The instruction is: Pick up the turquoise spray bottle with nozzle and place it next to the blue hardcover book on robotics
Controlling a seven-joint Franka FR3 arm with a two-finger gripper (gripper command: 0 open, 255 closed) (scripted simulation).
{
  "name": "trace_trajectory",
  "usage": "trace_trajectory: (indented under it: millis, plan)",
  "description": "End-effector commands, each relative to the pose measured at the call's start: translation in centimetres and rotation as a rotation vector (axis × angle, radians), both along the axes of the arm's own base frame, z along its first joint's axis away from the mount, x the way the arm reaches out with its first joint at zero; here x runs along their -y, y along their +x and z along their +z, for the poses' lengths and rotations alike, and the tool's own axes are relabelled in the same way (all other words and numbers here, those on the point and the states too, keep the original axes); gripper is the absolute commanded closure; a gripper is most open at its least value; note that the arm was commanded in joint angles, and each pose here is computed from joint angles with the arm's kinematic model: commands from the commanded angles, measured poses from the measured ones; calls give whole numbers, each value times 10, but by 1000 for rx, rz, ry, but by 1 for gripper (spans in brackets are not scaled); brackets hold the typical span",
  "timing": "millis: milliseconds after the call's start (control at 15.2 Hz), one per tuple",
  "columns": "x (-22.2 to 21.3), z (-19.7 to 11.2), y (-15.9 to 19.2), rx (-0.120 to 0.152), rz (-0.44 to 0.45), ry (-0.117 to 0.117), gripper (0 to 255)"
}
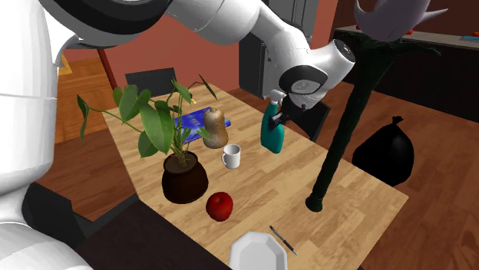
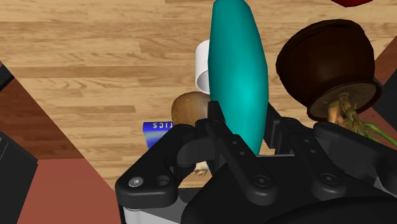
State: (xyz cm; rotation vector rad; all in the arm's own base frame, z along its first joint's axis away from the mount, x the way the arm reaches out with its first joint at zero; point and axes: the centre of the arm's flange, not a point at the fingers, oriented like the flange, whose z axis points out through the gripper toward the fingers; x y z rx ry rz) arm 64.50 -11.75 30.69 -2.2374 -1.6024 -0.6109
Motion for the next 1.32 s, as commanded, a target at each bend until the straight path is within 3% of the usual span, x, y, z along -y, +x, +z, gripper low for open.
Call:
trace_trajectory:
  millis: [0,726,1254]
  plan:
    - [-1,13,1,6,-1,-2,255]
    - [-1,70,1,6,-1,-2,255]
    - [-106,70,11,6,-1,-2,255]
